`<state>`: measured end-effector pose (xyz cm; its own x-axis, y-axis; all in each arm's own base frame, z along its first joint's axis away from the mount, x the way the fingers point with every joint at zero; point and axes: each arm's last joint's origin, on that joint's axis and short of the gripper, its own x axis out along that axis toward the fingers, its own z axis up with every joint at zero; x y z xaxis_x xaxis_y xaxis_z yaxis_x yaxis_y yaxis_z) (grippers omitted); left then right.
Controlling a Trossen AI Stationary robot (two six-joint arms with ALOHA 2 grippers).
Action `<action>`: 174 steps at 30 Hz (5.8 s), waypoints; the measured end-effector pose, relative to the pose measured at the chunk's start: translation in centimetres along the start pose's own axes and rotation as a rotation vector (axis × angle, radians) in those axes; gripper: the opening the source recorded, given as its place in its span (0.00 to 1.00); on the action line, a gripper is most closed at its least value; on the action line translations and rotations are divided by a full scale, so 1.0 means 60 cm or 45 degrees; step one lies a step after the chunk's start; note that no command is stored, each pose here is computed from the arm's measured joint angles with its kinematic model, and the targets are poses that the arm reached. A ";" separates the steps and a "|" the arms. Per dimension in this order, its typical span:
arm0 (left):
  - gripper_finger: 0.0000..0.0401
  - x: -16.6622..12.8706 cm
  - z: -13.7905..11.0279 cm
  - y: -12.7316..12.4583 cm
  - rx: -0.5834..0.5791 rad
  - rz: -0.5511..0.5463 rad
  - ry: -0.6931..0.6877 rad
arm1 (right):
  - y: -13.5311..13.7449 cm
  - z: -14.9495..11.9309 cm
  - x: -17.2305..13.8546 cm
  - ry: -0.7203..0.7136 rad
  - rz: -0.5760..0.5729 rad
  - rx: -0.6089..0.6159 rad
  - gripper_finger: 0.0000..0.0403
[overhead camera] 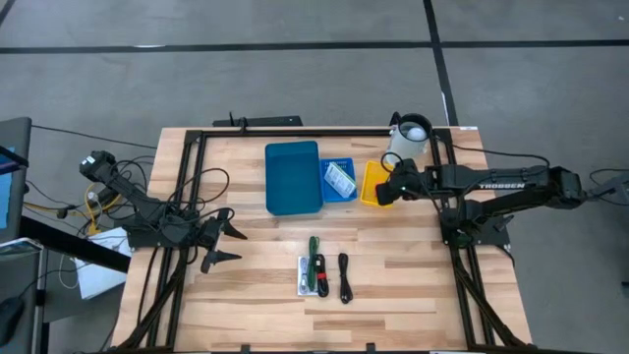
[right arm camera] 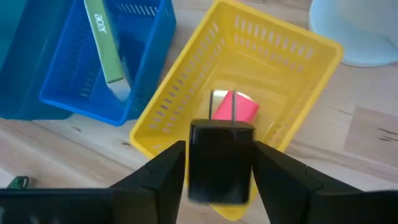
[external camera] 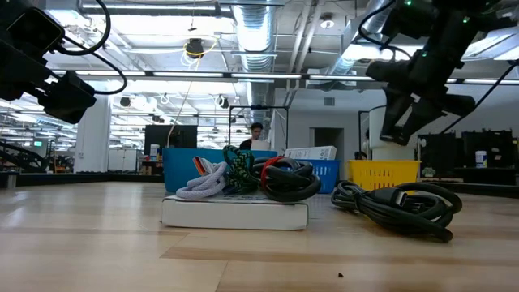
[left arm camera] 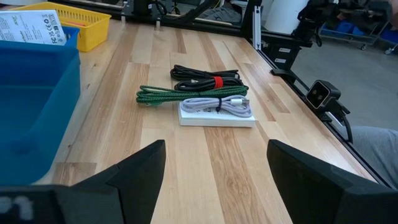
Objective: Pick and place items into bin
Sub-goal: Put the black charger adapter into the yellow bin, then put the black charger cable into the dark blue bin
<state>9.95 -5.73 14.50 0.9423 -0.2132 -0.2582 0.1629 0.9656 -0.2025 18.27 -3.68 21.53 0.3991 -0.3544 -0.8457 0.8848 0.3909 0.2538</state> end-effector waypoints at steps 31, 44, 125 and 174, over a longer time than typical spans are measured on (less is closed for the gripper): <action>0.67 0.000 0.000 0.000 0.000 0.000 0.000 | 0.097 -0.080 -0.036 -0.005 0.535 -0.312 0.27; 0.67 0.000 0.000 0.000 0.000 0.000 0.001 | 0.209 -0.177 0.017 -0.108 0.906 -0.405 0.27; 0.67 0.000 0.000 0.000 0.001 0.000 0.001 | 0.269 -0.209 -0.007 -0.479 1.432 -0.417 0.11; 0.67 0.000 0.000 0.000 0.000 0.000 0.000 | 0.300 -0.221 0.002 0.304 0.421 -0.409 0.18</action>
<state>9.95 -5.73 14.49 0.9422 -0.2131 -0.2585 0.1629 0.9657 -0.2023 31.07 14.58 19.77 0.5453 0.0213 -0.8380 0.5874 0.7035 0.4001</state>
